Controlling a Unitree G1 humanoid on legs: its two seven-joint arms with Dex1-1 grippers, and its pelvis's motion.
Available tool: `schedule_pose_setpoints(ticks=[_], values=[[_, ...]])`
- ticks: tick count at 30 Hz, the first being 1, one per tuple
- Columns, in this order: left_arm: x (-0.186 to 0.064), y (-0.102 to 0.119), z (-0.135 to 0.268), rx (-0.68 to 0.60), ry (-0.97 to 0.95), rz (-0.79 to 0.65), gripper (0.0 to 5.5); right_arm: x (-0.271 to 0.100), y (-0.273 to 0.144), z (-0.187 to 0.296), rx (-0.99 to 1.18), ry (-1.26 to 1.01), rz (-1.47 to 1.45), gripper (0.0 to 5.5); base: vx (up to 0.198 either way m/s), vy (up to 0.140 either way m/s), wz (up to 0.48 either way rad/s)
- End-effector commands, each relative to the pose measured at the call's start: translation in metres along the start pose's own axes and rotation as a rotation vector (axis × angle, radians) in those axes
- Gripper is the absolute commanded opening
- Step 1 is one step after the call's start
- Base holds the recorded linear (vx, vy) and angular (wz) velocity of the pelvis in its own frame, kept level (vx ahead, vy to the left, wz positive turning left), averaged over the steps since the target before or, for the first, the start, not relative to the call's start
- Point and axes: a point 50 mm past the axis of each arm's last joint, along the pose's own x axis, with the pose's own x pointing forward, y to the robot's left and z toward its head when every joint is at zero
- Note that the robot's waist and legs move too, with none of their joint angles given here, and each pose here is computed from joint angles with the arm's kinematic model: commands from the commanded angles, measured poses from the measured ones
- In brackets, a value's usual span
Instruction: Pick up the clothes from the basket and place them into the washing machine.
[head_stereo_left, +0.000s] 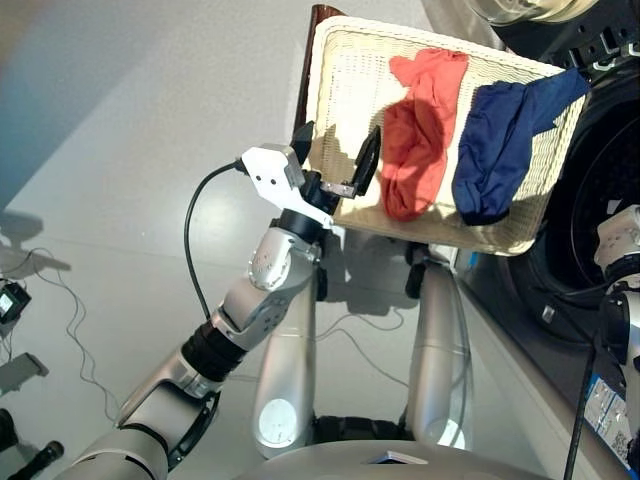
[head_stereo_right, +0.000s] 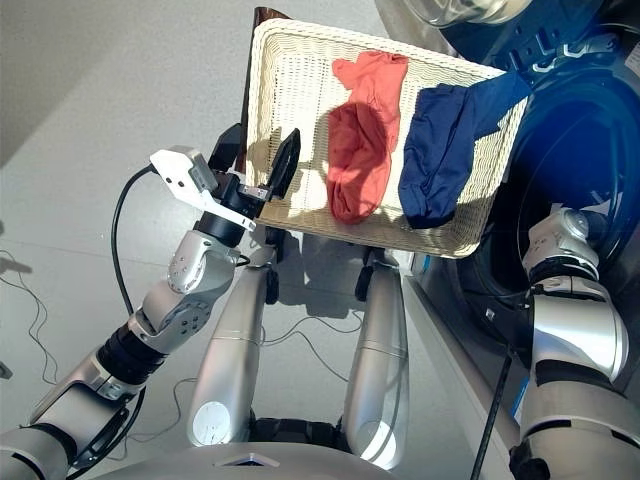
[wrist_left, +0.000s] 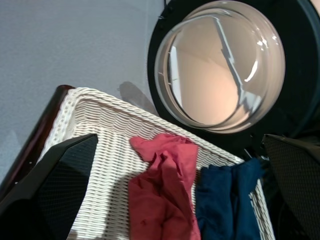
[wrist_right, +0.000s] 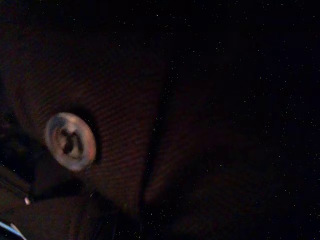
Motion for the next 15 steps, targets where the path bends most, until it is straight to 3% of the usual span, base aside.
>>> schedule_pose_setpoints(ticks=[1,2,3,10,15], values=[[0.0,-0.009,0.033,-0.005,-0.175,-0.05,5.5,0.018,-0.023,0.053,0.074,-0.2,-0.083,0.52,0.0,0.0,0.0],[0.0,-0.009,0.033,-0.004,-0.177,-0.051,5.5,0.018,-0.022,0.054,0.072,-0.21,-0.08,2.16,0.0,0.0,0.0],[0.0,-0.009,0.033,-0.006,-0.181,-0.05,5.5,0.016,-0.02,0.055,0.074,-0.218,-0.067,5.5,0.0,0.0,0.0],[0.001,-0.011,0.036,-0.002,-0.196,-0.058,5.5,0.005,-0.003,0.046,0.06,-0.241,0.036,5.5,0.0,0.0,0.0],[0.002,-0.01,0.039,0.007,-0.22,-0.051,5.5,-0.023,0.024,0.022,0.014,-0.288,0.193,5.5,0.0,0.0,0.0]])
